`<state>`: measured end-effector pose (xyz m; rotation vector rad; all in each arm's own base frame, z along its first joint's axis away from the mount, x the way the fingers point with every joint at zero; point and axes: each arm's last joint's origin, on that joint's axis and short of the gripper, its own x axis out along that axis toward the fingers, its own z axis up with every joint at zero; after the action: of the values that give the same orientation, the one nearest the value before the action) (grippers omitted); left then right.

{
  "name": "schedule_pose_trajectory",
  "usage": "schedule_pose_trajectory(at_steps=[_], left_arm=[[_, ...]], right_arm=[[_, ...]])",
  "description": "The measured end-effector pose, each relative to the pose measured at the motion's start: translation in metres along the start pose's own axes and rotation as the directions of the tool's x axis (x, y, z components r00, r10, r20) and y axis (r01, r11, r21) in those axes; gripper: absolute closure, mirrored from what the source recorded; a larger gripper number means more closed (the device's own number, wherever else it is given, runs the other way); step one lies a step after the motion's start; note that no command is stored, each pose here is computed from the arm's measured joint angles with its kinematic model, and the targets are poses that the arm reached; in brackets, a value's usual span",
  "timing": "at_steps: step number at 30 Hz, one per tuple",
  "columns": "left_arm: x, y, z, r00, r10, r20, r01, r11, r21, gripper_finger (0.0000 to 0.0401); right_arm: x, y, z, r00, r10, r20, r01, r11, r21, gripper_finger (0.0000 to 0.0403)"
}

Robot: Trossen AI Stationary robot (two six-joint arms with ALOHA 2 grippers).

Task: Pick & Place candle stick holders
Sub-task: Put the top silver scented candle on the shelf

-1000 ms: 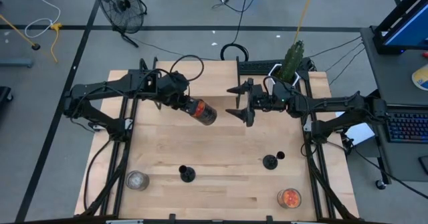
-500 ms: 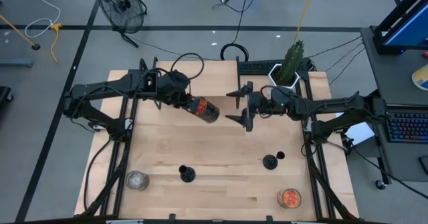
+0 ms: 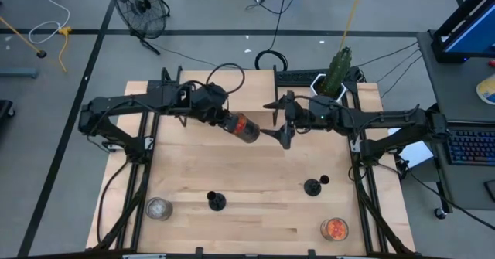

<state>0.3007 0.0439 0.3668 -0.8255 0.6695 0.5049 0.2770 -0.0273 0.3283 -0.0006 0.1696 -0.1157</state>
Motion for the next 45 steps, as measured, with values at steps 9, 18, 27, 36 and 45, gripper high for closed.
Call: schedule_pose_trajectory(at_steps=[9,18,27,36,45], left_arm=[[0.01,-0.001,0.002,1.0,0.002,0.001,-0.002,1.0,0.0,0.0401],[0.025,-0.004,0.003,1.0,-0.008,-0.001,0.008,1.0,0.001,0.0401],[0.03,-0.007,0.005,0.999,-0.027,0.017,0.027,1.0,0.003,0.0401],[0.031,-0.007,0.005,1.0,-0.027,0.016,0.027,1.0,0.003,0.0401],[0.031,-0.007,0.005,1.0,-0.026,0.015,0.026,1.0,0.003,0.0401]], right_arm=[[0.006,0.002,-0.007,0.997,0.052,-0.048,-0.048,0.995,0.088,0.0004],[0.021,0.003,-0.014,0.993,0.074,-0.089,-0.066,0.993,0.097,0.0003],[0.039,0.003,-0.016,0.982,0.075,-0.173,-0.063,0.995,0.073,0.0004],[0.055,0.004,-0.025,0.97,0.078,-0.228,-0.067,0.996,0.058,0.0004],[0.056,0.004,-0.025,0.971,0.077,-0.226,-0.062,0.996,0.071,0.0009]])
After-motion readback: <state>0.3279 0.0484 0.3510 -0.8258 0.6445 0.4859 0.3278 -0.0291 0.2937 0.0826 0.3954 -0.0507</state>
